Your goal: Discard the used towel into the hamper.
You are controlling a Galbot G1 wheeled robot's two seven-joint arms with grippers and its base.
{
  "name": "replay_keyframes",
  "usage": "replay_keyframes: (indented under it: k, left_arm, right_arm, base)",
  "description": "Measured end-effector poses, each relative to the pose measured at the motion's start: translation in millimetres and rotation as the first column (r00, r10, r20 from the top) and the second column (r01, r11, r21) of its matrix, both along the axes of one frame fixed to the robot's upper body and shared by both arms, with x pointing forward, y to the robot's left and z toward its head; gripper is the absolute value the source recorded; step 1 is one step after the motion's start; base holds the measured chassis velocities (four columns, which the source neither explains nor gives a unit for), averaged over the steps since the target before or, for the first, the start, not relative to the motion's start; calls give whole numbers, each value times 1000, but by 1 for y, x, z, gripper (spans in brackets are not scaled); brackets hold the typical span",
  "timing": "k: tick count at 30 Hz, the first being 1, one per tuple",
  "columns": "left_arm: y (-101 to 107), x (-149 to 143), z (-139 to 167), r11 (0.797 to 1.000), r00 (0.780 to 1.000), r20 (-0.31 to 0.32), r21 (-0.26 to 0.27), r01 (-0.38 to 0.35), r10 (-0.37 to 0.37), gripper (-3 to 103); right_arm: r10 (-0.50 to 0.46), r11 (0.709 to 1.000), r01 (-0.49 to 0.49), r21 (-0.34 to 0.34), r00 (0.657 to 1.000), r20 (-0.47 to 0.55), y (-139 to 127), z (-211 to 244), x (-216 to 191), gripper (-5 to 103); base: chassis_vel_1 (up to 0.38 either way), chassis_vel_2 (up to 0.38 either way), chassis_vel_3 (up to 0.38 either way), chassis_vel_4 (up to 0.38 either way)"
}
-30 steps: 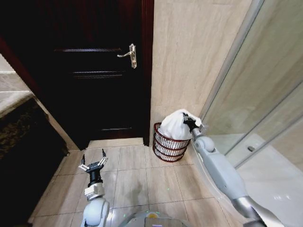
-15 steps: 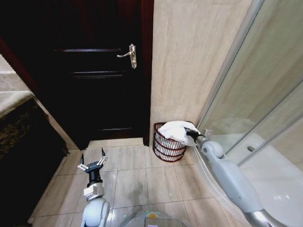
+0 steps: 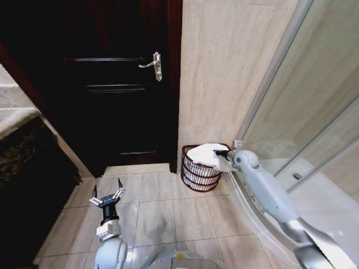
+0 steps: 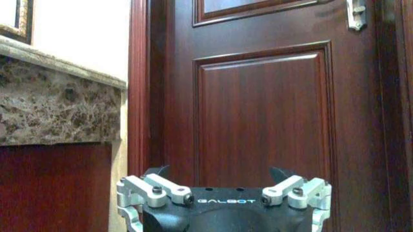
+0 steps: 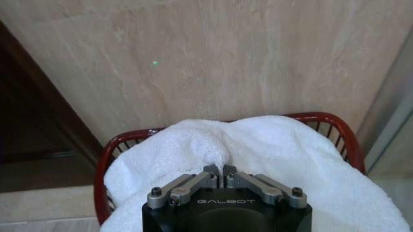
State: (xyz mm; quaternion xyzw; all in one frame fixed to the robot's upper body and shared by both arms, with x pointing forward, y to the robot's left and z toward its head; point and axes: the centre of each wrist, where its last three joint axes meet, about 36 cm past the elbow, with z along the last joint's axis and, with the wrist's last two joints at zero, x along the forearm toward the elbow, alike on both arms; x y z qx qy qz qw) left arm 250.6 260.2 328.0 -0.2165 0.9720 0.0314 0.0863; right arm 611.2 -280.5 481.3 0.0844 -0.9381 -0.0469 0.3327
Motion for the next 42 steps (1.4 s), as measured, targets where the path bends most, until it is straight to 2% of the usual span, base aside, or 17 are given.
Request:
replay_keyframes:
  k: [7, 15, 22, 32, 38, 40, 41, 42]
  left_arm:
    - [0, -2, 0, 1000, 1000, 7, -6, -23, 23, 100]
    - [0, -8, -6, 999, 999, 7, -18, -43, 43, 100]
    - [2, -11, 1, 998, 998, 18, -15, -54, 54, 100]
    - [2, -19, -2, 998, 998, 12, -8, -58, 58, 100]
    - [2, -19, 0, 998, 998, 16, -5, -57, 57, 100]
    - [0, -17, 0, 999, 998, 17, -6, -52, 52, 100]
    - [0, -17, 0, 999, 998, 17, -6, -52, 52, 100]
    - [0, -15, 1, 999, 999, 19, -7, -48, 48, 100]
  right_arm:
    - [33, 999, -34, -3, 998, -59, 1, -5, 36, 2]
    - [70, 997, -72, -13, 990, -126, 4, -30, 49, 2]
    - [72, 997, -77, -20, 983, -171, -11, -51, 64, 2]
    - [85, 996, -92, -21, 974, -209, -12, -76, 69, 2]
    - [63, 997, -72, -40, 980, -189, -5, -72, 70, 1]
    - [51, 997, -59, -46, 986, -157, -7, -60, 68, 11]
    - [51, 997, -59, -46, 986, -157, -7, -60, 68, 11]
    - [43, 997, -51, -51, 989, -138, -8, -53, 65, 16]
  base:
    - [0, 0, 0, 0]
    - [0, 0, 0, 0]
    - [0, 0, 0, 0]
    - [0, 0, 0, 0]
    - [0, 0, 0, 0]
    - [0, 0, 0, 0]
    - [0, 0, 0, 0]
    - [0, 0, 0, 0]
